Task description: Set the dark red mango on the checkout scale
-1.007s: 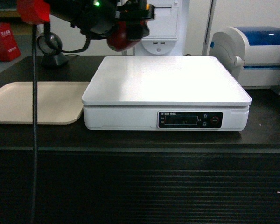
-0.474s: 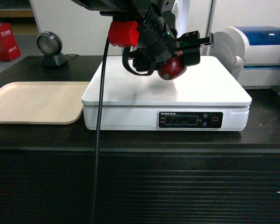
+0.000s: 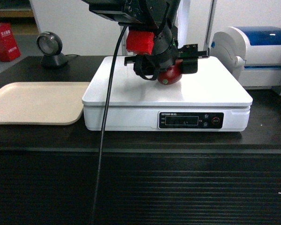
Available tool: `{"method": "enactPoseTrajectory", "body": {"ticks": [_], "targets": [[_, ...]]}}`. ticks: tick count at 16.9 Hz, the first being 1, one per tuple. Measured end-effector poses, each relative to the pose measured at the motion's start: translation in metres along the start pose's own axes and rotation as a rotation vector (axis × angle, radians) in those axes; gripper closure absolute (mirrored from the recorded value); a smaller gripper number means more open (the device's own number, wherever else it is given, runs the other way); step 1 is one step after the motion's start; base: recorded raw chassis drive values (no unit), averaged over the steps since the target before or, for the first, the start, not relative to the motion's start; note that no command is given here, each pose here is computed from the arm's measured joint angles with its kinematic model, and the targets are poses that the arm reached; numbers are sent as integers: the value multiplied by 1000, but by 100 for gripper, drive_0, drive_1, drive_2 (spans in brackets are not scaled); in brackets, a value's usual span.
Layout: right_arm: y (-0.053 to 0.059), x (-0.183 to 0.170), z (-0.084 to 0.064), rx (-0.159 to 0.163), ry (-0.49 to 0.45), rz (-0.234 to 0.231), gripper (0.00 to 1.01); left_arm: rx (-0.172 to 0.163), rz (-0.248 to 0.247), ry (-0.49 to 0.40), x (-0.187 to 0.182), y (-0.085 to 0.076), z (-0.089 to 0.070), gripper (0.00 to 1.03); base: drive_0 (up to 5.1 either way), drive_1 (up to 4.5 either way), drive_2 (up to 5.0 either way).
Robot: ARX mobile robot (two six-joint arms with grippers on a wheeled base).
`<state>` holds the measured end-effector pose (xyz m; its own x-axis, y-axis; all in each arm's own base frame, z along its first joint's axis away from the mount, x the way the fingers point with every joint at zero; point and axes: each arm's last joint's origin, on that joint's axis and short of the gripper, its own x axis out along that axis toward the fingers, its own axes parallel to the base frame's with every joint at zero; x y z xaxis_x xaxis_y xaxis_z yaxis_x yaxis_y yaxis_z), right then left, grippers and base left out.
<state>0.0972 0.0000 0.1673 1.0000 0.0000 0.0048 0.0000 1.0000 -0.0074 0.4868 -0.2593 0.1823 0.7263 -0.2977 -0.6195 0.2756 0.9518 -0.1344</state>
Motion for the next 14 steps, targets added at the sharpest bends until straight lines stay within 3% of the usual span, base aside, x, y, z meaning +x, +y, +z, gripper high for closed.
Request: {"method": "enactPoseTrajectory", "body": {"ticks": [3, 4, 6, 8, 10, 14], "targets": [[0, 0, 0, 0, 0, 0, 3, 12, -5, -5, -1, -3, 0, 6, 0, 0, 0], [0, 0, 0, 0, 0, 0, 3, 12, -13, -13, -1, -4, 1, 4, 0, 0, 0], [0, 0, 0, 0, 0, 0, 3, 15, -23, -64, -3, -5, 5, 5, 0, 0, 0], [0, 0, 0, 0, 0, 0, 3, 25, -33, -204, -20, -6, 20, 5, 0, 0, 0], [0, 0, 0, 0, 0, 0, 3, 35, -122, -410, -64, -2, 53, 5, 0, 0, 0], [0, 0, 0, 0, 0, 0, 3, 65, -207, -561, -101, 2, 72, 5, 0, 0, 0]]}}
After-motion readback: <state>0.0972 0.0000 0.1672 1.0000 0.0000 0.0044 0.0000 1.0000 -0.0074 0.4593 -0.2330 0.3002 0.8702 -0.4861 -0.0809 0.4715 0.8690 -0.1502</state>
